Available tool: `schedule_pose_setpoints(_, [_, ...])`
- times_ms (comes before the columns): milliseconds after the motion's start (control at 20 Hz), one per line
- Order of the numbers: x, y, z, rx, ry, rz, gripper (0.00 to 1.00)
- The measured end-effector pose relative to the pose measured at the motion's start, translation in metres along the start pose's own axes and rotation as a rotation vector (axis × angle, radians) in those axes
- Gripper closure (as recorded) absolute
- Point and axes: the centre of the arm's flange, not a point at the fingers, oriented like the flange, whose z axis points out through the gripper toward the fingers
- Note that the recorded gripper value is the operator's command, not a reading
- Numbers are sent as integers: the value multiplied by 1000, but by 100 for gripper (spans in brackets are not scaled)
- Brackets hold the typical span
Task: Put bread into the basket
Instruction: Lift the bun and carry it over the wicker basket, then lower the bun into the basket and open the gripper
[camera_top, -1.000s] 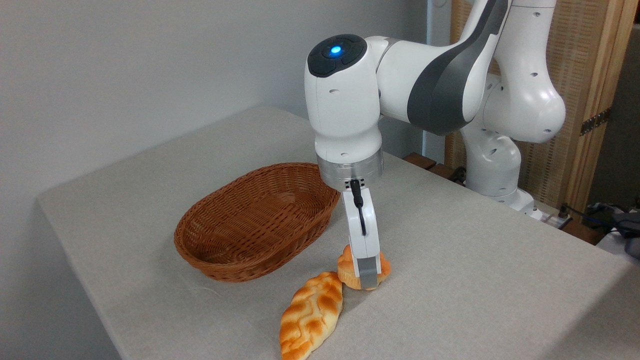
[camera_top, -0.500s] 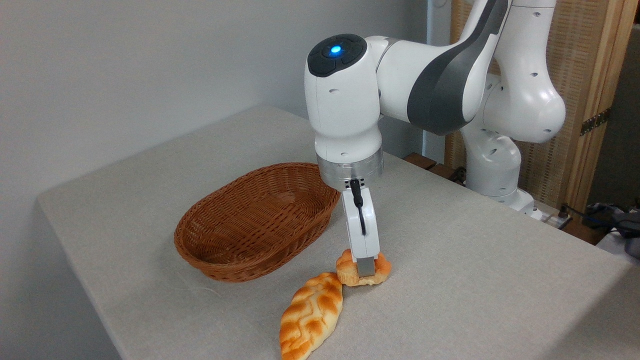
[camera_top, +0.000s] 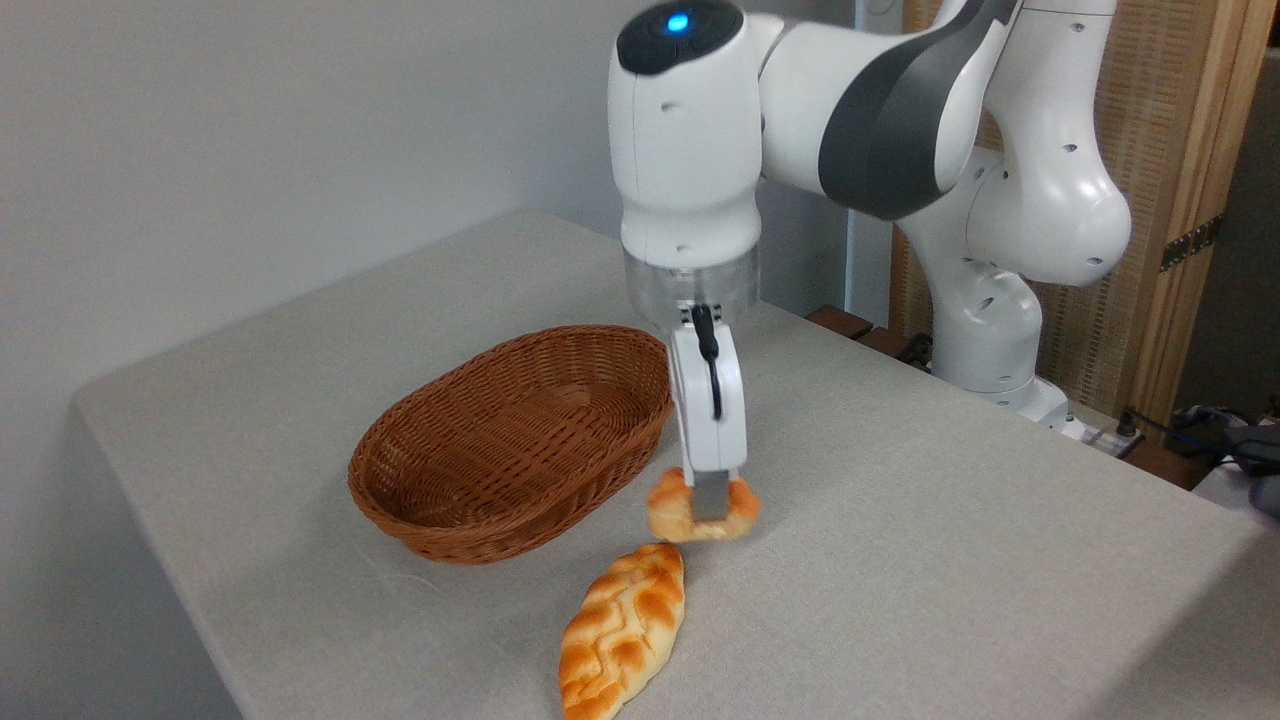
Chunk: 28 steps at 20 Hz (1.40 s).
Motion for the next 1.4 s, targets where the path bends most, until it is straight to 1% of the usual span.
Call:
schedule_pose_setpoints(200, [14, -7, -25, 48, 74, -17, 70])
schedule_pose_setpoints(300, [26, -9, -34, 63, 98, -40, 70])
schedule_pose_setpoints(400, [41, -10, -40, 70, 106, -73, 69])
schedule_pose_setpoints(500, [67, -7, -42, 70, 101, -121, 66])
schedule_pose_setpoints(650, [96, -3, -40, 62, 94, -190, 55])
schedule_pose_setpoints(700, [108, -1, -38, 56, 89, -215, 49])
schedule_pose_setpoints(750, [119, 1, -34, 48, 83, -240, 34])
schedule_pose_setpoints(800, [129, 3, -30, 40, 77, -265, 26])
schedule_pose_setpoints(900, [140, 5, -24, 30, 70, -299, 23])
schedule_pose_setpoints(1000, [150, 7, -20, 21, 64, -348, 13])
schedule_pose_setpoints(1050, [152, 7, -19, 19, 62, -363, 3])
schedule_pose_setpoints(1100, [155, 8, -18, 18, 56, -389, 0])
schedule_pose_setpoints(1200, [159, 9, -16, 20, 46, -425, 0])
schedule_pose_setpoints(1400, [162, 10, -16, 23, 36, -450, 0])
